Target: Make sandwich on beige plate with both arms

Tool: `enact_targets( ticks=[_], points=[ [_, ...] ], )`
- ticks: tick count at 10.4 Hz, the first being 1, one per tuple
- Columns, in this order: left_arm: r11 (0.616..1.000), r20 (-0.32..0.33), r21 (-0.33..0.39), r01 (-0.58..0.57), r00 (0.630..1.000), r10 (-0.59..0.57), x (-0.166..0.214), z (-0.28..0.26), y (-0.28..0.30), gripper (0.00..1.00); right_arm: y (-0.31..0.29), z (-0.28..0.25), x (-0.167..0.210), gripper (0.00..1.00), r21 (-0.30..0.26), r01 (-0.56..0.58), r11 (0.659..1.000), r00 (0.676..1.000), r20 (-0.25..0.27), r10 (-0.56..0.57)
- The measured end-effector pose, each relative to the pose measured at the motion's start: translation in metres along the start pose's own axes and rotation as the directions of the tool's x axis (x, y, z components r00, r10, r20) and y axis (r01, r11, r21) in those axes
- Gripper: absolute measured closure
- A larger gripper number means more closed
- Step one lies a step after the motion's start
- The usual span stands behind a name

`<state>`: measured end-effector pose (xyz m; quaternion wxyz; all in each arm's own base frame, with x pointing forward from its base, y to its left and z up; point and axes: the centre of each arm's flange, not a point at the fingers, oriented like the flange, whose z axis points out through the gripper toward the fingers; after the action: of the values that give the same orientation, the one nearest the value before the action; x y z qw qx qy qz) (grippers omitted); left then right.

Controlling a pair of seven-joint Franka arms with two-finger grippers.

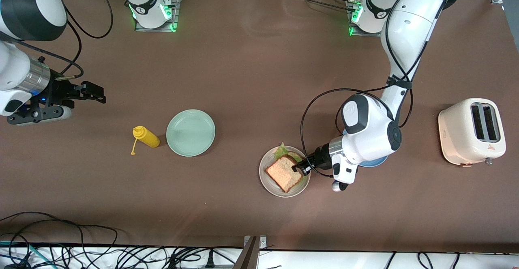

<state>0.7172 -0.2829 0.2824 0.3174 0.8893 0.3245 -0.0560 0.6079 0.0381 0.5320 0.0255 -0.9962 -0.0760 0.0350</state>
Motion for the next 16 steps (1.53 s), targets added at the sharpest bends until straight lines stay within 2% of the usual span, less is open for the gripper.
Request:
enact_targets(
  ticks=[2,4,6,7,9,11,14,16],
  points=[
    [0.999,0.003,0.032,-0.032,0.999,0.032,0.002,0.002,-0.005,0.47,0.012,-0.013,-0.003,0.00,-0.002,-0.022,1.000,1.000,-0.005,0.022],
    [0.987,0.023,0.130,-0.099,0.995,0.096,0.001,0.009,-0.015,0.20,0.031,-0.020,-0.006,0.00,-0.006,-0.057,0.998,0.998,-0.012,0.056],
    [0.972,0.071,0.196,-0.130,0.990,0.118,0.000,0.012,-0.025,0.12,0.039,-0.029,-0.009,0.00,-0.011,-0.069,0.998,0.998,-0.010,0.069],
    [0.961,0.093,0.234,-0.148,0.987,0.130,0.000,0.013,-0.030,0.01,0.043,-0.039,-0.013,0.00,-0.011,-0.078,0.997,0.997,-0.002,0.078],
    [0.934,0.124,0.316,-0.165,0.984,0.132,0.012,0.003,-0.046,0.00,0.049,-0.052,-0.018,0.00,-0.013,-0.089,0.996,0.996,-0.003,0.089],
    [0.900,0.095,0.402,-0.170,0.985,0.143,0.048,-0.048,-0.062,0.00,0.049,-0.051,-0.018,0.00,-0.012,-0.089,0.996,0.996,0.006,0.089],
    [0.838,-0.030,0.522,-0.160,0.978,0.206,0.080,-0.165,-0.068,0.00,0.050,-0.050,-0.018,0.00,-0.012,-0.091,0.996,0.996,0.010,0.091],
    [0.812,-0.129,0.568,-0.134,0.960,0.249,0.089,-0.236,-0.069,0.00,0.050,-0.050,-0.018,0.00,-0.010,-0.091,0.996,0.996,0.011,0.091]
  ],
)
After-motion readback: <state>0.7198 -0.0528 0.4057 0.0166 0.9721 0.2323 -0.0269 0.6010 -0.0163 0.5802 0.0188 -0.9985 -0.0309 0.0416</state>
